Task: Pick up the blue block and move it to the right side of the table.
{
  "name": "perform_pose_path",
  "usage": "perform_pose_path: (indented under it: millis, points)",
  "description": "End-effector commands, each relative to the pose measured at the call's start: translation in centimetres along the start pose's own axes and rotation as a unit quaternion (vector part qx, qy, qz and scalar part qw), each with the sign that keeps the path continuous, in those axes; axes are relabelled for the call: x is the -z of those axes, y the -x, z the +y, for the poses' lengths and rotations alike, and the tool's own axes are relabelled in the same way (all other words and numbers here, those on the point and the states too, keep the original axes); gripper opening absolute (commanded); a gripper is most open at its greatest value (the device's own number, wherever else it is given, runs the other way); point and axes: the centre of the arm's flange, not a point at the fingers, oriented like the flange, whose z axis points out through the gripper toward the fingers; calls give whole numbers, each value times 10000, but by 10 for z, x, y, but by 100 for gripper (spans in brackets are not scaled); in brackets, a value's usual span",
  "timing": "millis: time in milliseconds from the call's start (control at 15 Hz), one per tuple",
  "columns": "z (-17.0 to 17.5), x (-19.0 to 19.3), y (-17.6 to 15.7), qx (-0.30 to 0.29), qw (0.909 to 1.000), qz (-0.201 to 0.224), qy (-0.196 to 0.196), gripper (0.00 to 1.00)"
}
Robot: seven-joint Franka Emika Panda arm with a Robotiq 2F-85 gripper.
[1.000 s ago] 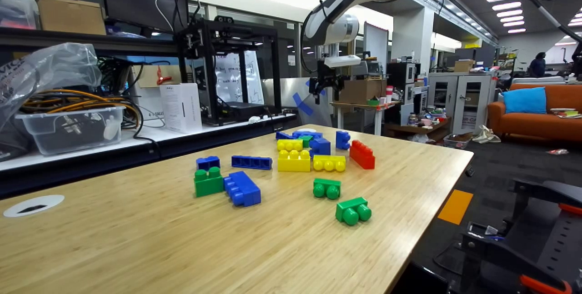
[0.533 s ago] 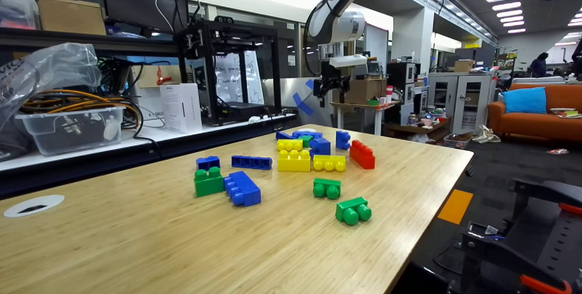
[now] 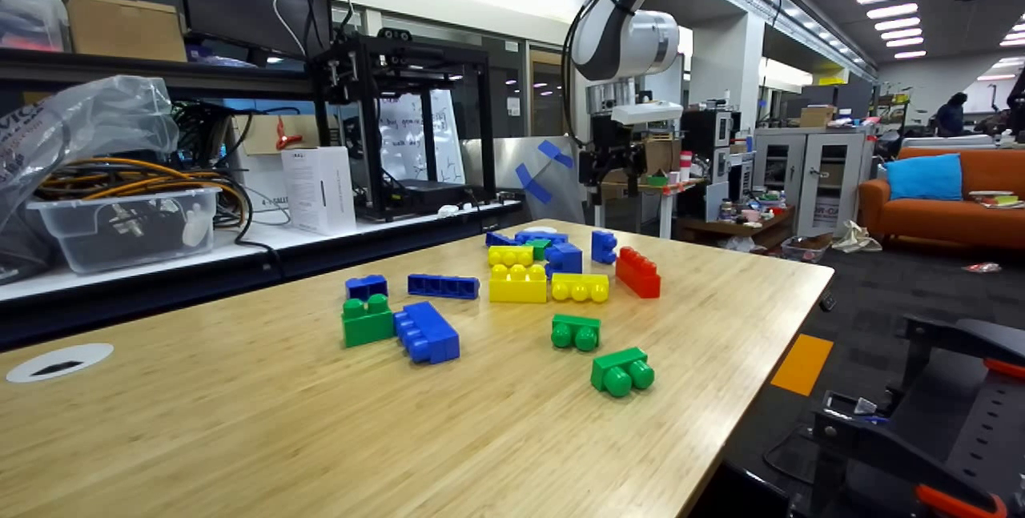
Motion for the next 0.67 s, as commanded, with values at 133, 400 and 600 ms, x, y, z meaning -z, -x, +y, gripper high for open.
perform_pose_path:
  millis: [133,400,600]
  points:
    - [-13,-1,50,226,9997,-113,-72,100]
    - [-14,-4,39,139,9997,-209,-72,100]
    - [-14,-4,40,146,9997,-207,-72,100]
